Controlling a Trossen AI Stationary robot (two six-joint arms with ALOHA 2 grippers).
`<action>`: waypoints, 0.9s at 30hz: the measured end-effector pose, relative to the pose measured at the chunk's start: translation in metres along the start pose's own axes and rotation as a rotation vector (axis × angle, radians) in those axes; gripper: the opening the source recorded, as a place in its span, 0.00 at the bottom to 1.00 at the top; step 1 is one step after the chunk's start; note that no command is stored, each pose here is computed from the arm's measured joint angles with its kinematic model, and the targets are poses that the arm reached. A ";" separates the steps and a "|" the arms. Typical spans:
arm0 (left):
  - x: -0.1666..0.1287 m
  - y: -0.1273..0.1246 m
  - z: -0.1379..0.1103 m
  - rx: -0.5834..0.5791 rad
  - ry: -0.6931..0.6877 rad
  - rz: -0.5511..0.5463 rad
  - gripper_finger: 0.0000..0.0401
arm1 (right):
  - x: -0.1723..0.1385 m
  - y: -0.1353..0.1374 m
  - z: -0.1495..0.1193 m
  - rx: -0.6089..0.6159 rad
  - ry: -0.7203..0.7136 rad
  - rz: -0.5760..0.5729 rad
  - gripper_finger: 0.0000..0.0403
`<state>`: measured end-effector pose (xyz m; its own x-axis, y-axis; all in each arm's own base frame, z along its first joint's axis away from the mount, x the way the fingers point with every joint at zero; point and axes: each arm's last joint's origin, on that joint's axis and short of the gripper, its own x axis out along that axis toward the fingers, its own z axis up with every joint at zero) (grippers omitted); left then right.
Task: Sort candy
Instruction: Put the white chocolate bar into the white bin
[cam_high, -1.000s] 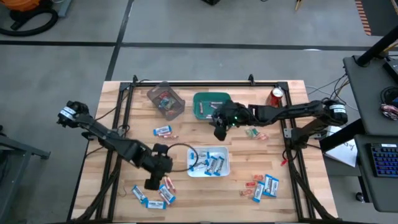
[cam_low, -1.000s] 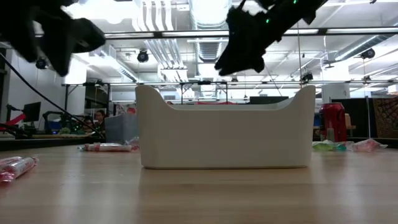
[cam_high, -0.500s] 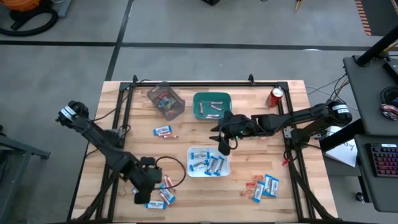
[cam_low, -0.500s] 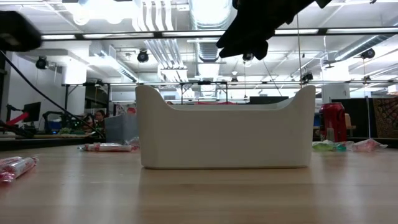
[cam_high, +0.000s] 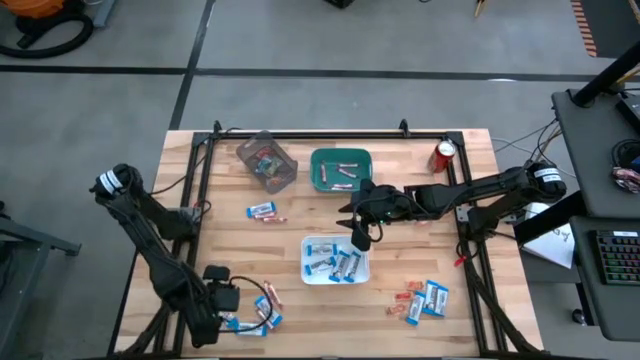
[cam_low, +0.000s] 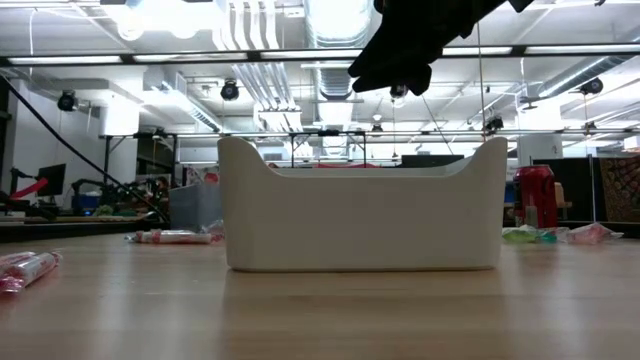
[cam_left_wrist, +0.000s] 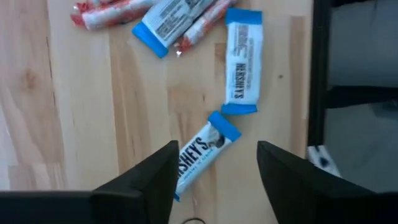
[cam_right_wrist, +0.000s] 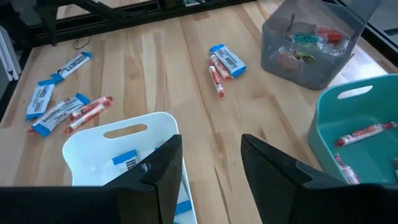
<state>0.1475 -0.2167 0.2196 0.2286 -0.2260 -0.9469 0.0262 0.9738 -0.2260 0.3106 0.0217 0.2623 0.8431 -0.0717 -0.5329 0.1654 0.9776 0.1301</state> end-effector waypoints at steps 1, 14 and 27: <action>0.004 -0.001 -0.001 0.007 0.009 0.010 0.52 | 0.000 0.000 0.000 0.000 0.000 0.000 0.39; 0.072 -0.008 -0.014 0.128 0.226 0.175 0.63 | 0.000 0.000 0.000 -0.010 0.000 0.000 0.39; 0.087 -0.011 -0.019 0.171 0.272 0.204 0.32 | 0.000 0.001 0.000 -0.010 -0.002 0.003 0.38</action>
<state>0.1486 -0.2473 0.1356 -0.0206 -0.0031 -0.9998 0.1740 0.9847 -0.0066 0.3109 0.0225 0.2621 0.8444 -0.0694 -0.5312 0.1579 0.9798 0.1231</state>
